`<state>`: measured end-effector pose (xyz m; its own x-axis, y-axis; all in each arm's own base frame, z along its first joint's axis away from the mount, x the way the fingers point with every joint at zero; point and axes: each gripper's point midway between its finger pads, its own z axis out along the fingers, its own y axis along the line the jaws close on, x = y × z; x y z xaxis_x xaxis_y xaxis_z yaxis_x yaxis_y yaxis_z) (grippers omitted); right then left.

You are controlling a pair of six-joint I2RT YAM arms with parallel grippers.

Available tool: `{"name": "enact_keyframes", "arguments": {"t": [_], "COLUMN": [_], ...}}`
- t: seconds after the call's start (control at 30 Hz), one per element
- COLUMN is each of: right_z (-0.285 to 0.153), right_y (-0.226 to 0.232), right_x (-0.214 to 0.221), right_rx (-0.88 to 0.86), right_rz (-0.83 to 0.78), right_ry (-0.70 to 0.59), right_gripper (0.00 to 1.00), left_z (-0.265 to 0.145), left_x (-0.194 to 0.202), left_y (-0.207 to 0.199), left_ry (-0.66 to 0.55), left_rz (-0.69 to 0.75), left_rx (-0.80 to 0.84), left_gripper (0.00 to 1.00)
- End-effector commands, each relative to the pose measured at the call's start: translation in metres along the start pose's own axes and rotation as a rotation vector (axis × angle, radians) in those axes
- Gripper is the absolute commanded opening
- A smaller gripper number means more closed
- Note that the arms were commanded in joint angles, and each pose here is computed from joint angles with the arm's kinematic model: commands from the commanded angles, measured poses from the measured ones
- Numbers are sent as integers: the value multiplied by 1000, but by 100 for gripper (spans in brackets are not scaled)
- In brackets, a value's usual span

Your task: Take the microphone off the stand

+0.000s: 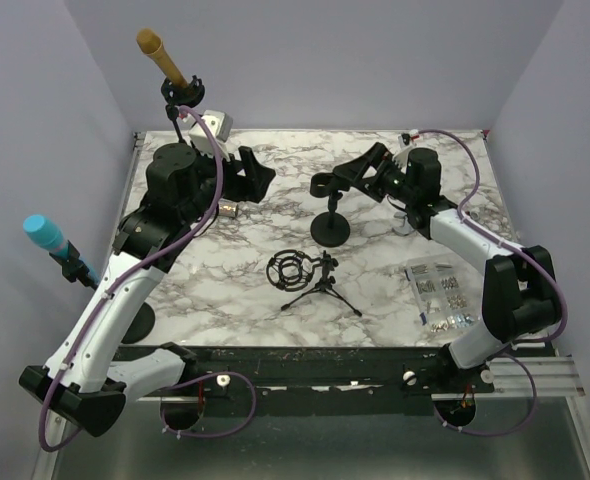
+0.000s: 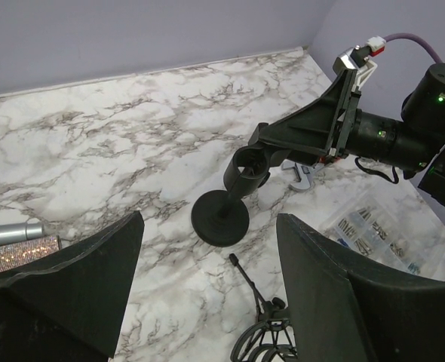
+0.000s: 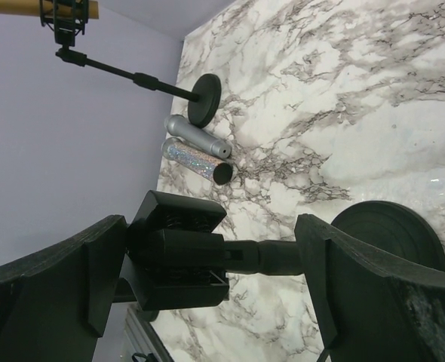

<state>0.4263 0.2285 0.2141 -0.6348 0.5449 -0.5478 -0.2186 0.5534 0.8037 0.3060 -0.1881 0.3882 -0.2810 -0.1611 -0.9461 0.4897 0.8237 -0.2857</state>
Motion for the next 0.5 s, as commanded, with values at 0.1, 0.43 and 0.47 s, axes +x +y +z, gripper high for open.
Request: {"name": "enact_keyframes", "arguments": {"t": [0.1,0.43,0.47], "right_z": [-3,-13,-17], "right_y": [-29,43,47], "right_x": [20,-42,-45], "right_rx": [138,44,49], "right_rz": [-22,-110,-116], "right_ry": [104,-14,-21], "right_gripper": [99,100,100], "left_z": [-2,-9,-10], "left_x": [-5,-9,-10], "left_y": [-1,-9,-9], "left_ry": [-36,-55,-57], "left_rz": [30,48,46], "left_rx": [-17,-7,-5], "left_gripper": [74,73,74]}}
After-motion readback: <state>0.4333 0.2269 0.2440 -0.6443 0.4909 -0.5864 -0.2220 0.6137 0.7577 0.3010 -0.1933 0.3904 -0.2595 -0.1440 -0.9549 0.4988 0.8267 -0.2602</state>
